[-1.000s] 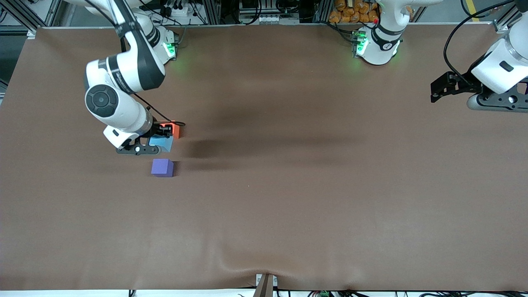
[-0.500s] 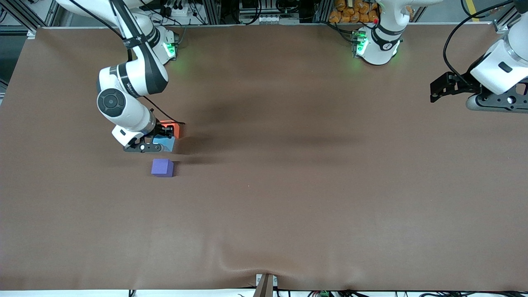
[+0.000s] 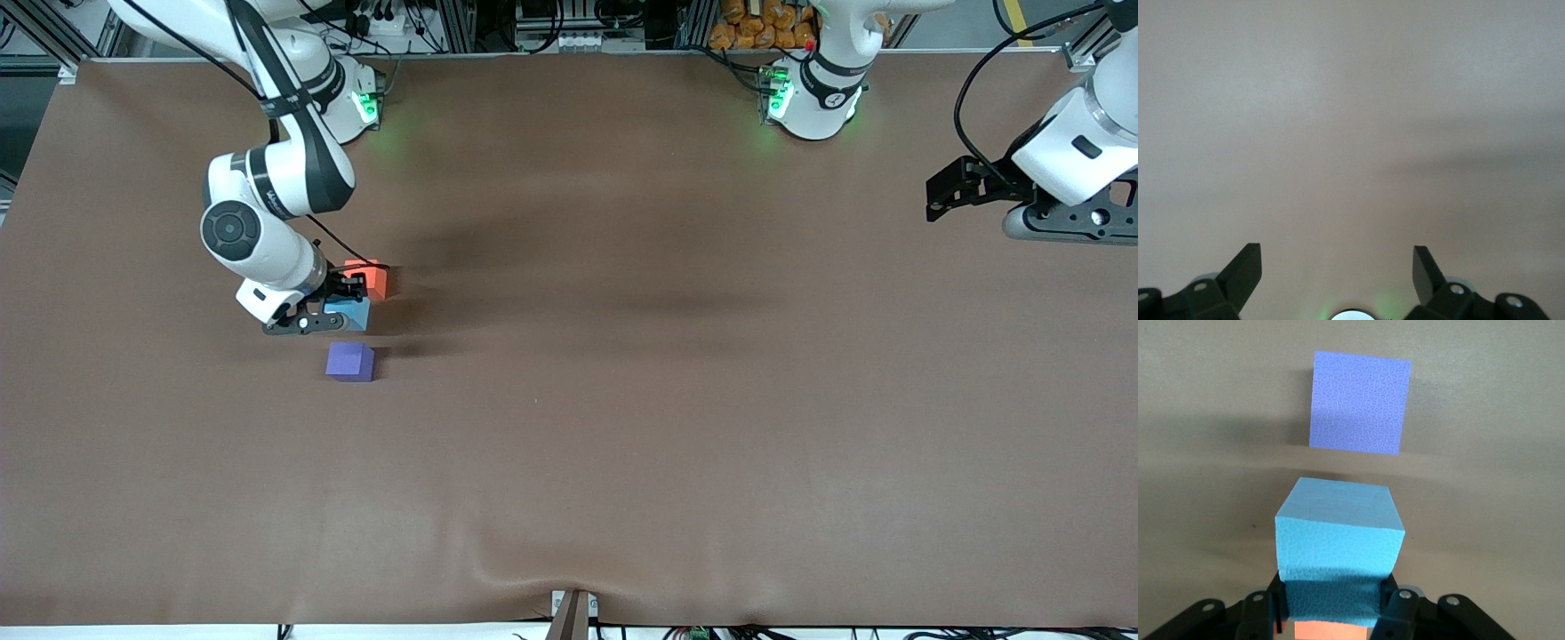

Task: Place blue block between orange and purple blocks
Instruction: 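Lower the blue cube between the orange and purple cubes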

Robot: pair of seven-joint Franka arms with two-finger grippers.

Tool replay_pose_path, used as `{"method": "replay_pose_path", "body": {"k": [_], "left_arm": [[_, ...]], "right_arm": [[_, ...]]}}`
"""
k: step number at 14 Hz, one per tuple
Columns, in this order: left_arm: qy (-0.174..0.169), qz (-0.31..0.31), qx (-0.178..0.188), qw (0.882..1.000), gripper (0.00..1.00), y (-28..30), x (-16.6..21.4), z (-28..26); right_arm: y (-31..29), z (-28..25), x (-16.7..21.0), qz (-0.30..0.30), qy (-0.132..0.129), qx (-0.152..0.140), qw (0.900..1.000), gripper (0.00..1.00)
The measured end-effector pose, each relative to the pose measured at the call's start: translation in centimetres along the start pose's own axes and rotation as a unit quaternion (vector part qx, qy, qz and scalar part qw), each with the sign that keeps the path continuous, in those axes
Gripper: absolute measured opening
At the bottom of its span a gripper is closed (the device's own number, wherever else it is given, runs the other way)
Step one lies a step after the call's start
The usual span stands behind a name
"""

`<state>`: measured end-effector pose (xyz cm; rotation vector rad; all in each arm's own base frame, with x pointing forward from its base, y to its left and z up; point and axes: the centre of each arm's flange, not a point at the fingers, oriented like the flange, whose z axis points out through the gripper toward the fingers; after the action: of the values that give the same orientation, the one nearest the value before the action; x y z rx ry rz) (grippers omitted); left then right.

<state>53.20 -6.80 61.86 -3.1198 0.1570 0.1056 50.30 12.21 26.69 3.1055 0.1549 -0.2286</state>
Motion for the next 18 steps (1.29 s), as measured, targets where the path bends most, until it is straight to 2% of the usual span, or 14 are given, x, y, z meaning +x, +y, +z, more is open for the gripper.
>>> {"method": "replay_pose_path", "body": {"k": [4, 18], "left_arm": [[-0.001, 0.0, 0.0, 1.0, 1.0, 0.0, 0.0, 0.1], [-0.003, 0.0, 0.0, 1.0, 1.0, -0.1, 0.2, 0.3]], "right_arm": [[-0.2, 1.7, 0.2, -0.002, -0.006, -0.002, 1.0, 0.53], [-0.1, 5.8, 0.7, 0.0, 0.006, -0.003, 1.0, 0.53]]}}
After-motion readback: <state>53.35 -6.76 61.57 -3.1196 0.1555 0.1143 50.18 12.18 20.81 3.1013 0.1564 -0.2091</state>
